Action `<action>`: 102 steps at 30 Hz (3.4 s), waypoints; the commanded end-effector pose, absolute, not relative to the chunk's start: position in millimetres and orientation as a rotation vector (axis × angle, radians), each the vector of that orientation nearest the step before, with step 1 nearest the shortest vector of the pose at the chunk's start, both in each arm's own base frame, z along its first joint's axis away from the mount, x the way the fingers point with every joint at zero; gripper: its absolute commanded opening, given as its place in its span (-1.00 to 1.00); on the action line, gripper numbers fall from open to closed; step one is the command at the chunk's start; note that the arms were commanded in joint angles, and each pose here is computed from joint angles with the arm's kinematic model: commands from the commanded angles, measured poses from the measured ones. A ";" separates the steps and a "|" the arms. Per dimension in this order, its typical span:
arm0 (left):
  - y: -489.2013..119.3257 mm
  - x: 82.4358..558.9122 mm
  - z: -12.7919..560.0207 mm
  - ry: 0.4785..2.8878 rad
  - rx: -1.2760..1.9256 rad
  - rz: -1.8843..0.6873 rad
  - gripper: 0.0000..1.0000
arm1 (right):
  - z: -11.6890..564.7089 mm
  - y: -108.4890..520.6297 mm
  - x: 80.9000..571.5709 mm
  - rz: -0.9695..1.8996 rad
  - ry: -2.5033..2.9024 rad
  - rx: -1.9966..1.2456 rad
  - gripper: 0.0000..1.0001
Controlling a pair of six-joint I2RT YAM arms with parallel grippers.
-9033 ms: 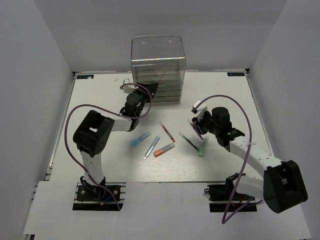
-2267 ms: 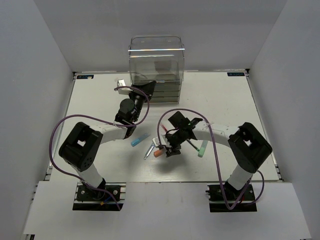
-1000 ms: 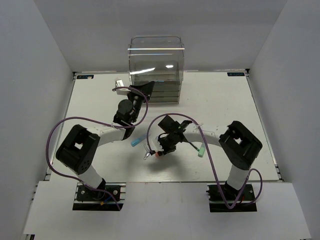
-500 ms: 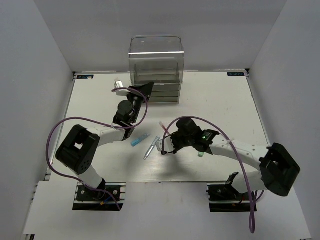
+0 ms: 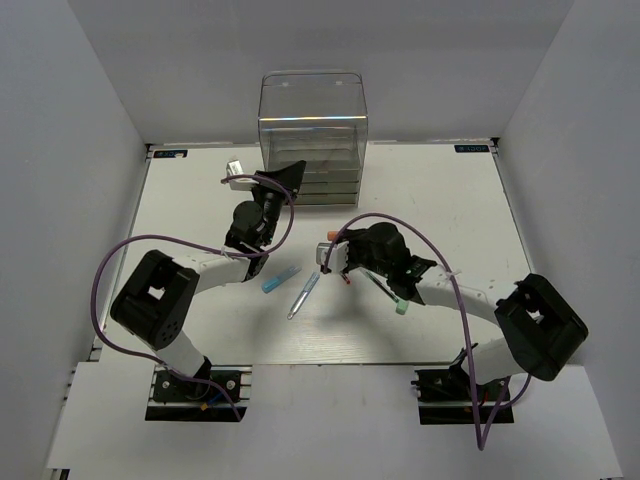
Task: Sort the stationery into containers
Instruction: Place the stationery into the container
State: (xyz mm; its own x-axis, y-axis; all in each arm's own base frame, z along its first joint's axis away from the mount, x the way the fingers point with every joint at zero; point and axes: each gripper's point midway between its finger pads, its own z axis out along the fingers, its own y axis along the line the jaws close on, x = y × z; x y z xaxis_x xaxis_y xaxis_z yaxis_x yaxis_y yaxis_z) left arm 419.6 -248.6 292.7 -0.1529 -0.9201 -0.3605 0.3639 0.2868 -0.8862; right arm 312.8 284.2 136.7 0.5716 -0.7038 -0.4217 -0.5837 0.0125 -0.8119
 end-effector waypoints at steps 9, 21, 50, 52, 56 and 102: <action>-239.6 403.4 284.5 1.258 -0.607 -1.249 -0.87 | 176.8 282.1 339.3 -0.126 1.126 -1.456 -1.00; -250.9 442.4 239.4 1.365 -0.658 -1.171 -0.33 | 158.2 256.4 321.7 -0.054 1.253 -1.423 -1.00; -252.0 491.6 174.5 1.384 -0.857 -1.070 0.02 | 147.6 232.8 323.5 -0.023 1.333 -1.364 -1.00; -251.5 494.0 180.4 1.354 -0.858 -1.081 -0.01 | 147.6 232.8 323.6 -0.021 1.332 -1.363 -1.00; -251.8 494.3 185.3 1.322 -0.860 -1.107 -0.01 | 146.8 231.9 323.8 -0.023 1.336 -1.361 -1.00; -248.2 490.2 196.1 1.152 -0.890 -1.254 -1.00 | 144.8 232.1 326.1 -0.017 1.331 -1.360 -1.00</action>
State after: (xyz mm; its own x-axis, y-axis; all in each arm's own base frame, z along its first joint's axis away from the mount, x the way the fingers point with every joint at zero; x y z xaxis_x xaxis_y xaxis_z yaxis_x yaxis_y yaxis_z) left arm 498.1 -254.1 176.4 -0.0707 -0.9825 -0.1725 0.1779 0.1577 -0.9713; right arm 322.2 228.2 128.7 0.3243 -0.7047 -0.6311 -0.6791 0.2910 -0.6739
